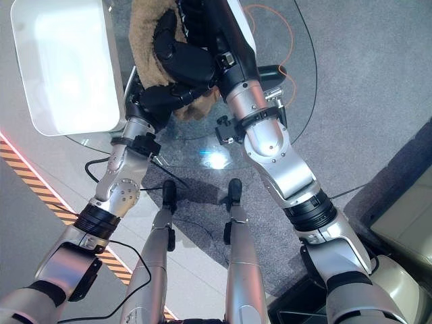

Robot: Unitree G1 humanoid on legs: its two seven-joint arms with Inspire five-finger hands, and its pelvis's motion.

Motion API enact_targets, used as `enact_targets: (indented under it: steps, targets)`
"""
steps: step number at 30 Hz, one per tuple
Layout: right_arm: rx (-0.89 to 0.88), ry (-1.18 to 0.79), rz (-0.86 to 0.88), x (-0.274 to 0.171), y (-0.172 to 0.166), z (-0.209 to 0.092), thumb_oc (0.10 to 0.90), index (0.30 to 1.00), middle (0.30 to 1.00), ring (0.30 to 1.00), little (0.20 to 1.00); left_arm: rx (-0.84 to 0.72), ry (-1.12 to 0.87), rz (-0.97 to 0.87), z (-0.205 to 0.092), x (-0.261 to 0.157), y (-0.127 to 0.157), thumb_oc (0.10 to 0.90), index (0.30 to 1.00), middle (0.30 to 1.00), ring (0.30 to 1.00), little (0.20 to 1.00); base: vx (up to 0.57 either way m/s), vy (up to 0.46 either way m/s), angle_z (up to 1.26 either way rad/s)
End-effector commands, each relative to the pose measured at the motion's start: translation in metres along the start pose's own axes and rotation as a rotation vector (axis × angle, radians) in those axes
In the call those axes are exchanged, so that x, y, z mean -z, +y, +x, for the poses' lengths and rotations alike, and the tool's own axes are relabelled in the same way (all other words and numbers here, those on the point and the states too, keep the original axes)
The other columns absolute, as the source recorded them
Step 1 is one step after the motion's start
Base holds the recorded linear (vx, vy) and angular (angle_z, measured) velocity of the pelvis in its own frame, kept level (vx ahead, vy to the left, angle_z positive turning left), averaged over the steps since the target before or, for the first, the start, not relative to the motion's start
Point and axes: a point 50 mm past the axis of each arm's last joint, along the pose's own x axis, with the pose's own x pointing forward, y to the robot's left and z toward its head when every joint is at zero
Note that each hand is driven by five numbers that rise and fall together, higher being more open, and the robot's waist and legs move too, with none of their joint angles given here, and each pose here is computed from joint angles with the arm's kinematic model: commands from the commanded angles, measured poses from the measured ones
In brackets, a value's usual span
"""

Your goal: Wipe the table with a cloth and put it in the basket.

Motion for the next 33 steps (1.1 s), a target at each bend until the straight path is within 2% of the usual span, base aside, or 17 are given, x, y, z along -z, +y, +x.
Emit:
enact_targets:
  steps: [1,33]
  targets:
    - [-0.072,-0.65,0.141,-0.1324,0.0146,0.0043,0.8,0.9,0.9,0.9,0.9,0.187,-0.227,-0.091,0.0116,-0.0395,-0.0406,0.1,0.3,0.3,0.3,0.2,0.0,0.0,0.0]
    - [-0.066,-0.649,0.14,-0.1318,0.0142,0.0042,0.8,0.9,0.9,0.9,0.9,0.169,-0.252,-0.081,0.0116,-0.0449,-0.0384,0.1,0.3,0.3,0.3,0.2,0.0,0.0,0.0]
